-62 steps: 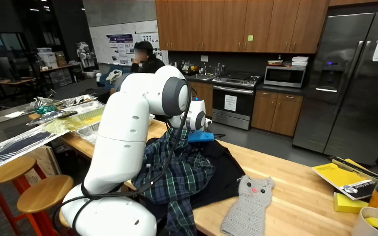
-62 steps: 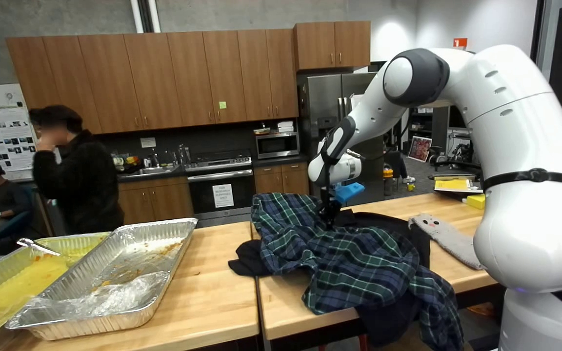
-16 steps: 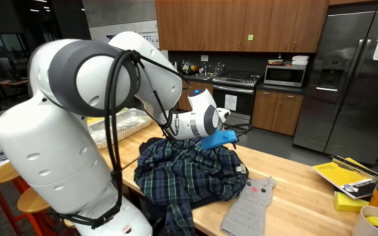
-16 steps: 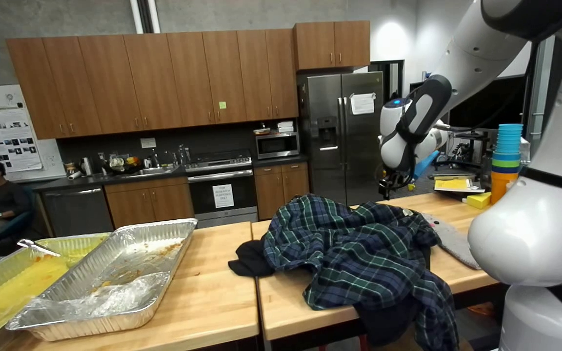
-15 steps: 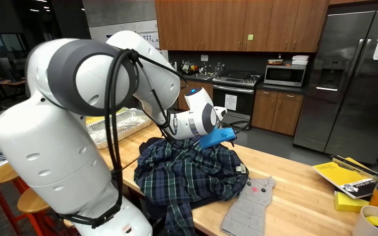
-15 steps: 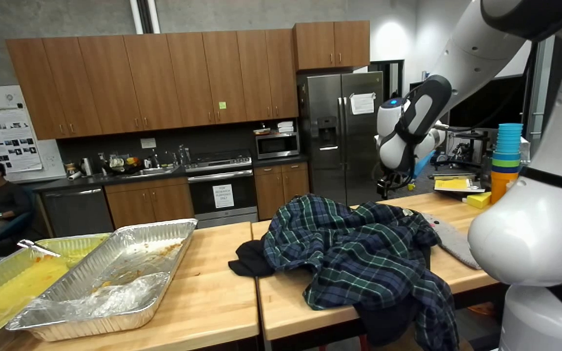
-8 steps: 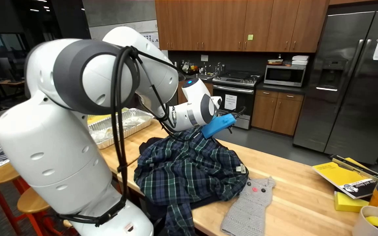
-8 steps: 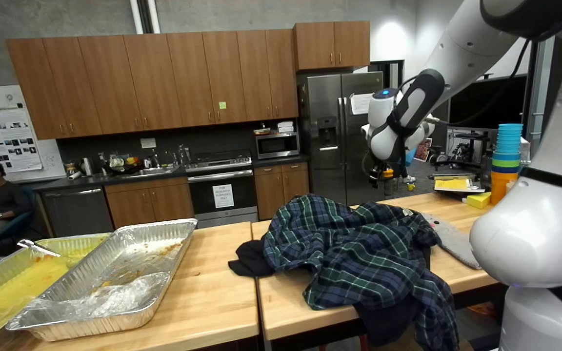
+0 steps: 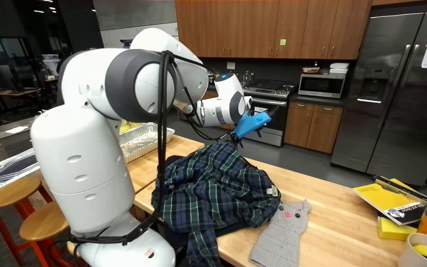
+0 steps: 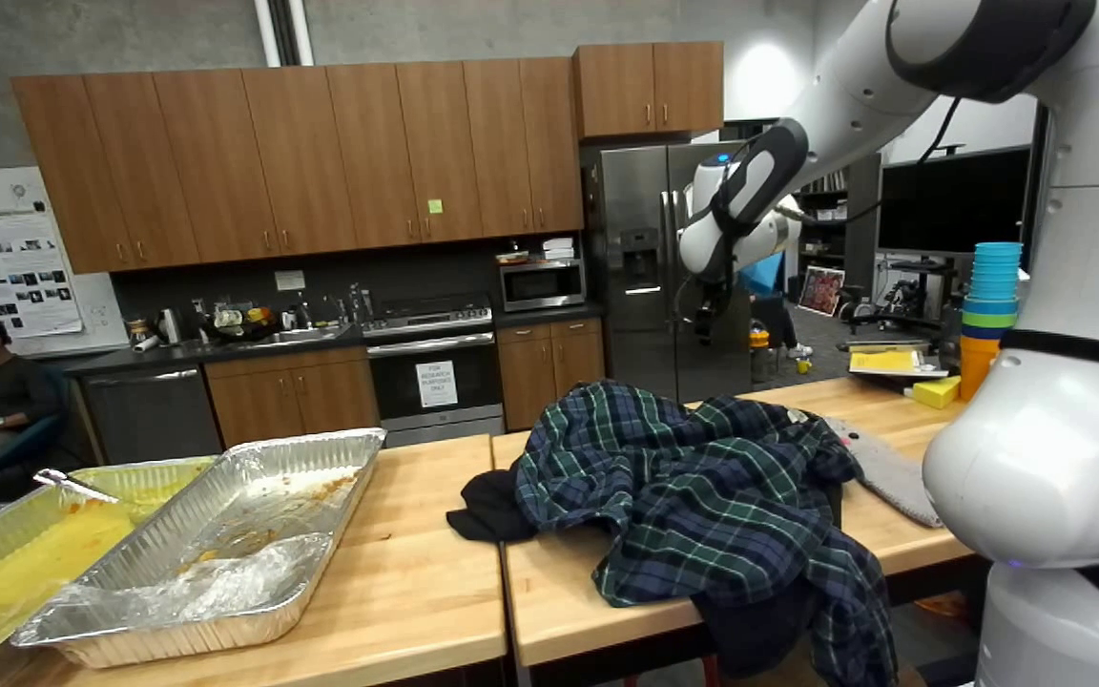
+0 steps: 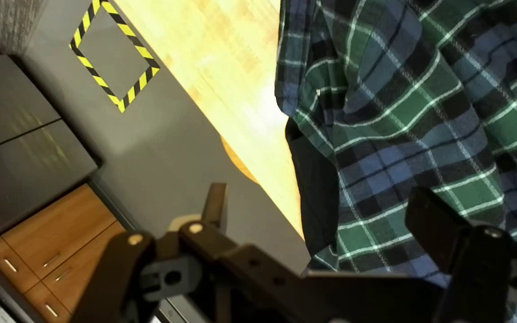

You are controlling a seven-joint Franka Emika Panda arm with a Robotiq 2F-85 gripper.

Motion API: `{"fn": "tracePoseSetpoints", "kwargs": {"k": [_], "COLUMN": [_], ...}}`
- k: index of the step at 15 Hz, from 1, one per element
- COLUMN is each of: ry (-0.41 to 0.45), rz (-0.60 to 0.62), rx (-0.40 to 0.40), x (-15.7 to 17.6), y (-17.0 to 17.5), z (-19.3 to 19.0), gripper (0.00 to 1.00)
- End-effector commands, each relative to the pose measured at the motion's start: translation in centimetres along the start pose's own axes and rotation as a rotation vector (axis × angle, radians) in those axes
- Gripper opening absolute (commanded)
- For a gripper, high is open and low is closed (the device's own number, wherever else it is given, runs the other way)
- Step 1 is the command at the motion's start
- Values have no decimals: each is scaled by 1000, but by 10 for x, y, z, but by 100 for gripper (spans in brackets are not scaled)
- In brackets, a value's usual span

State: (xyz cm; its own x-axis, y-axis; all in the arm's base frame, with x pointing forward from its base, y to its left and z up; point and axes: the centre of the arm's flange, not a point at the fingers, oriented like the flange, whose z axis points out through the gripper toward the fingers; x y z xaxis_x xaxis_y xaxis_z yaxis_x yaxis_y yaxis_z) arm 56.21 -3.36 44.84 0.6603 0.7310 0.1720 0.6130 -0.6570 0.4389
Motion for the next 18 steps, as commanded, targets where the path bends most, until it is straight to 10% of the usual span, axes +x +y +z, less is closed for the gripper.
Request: {"fn": "tracePoseSetpoints", "kwargs": {"k": [1,18], "ry": [-21,-151], "rz": [-60,-277], "rx": [43,307], "x": [34,152], "y": [21,-54], "z": [5,75], "gripper": [100,100]}}
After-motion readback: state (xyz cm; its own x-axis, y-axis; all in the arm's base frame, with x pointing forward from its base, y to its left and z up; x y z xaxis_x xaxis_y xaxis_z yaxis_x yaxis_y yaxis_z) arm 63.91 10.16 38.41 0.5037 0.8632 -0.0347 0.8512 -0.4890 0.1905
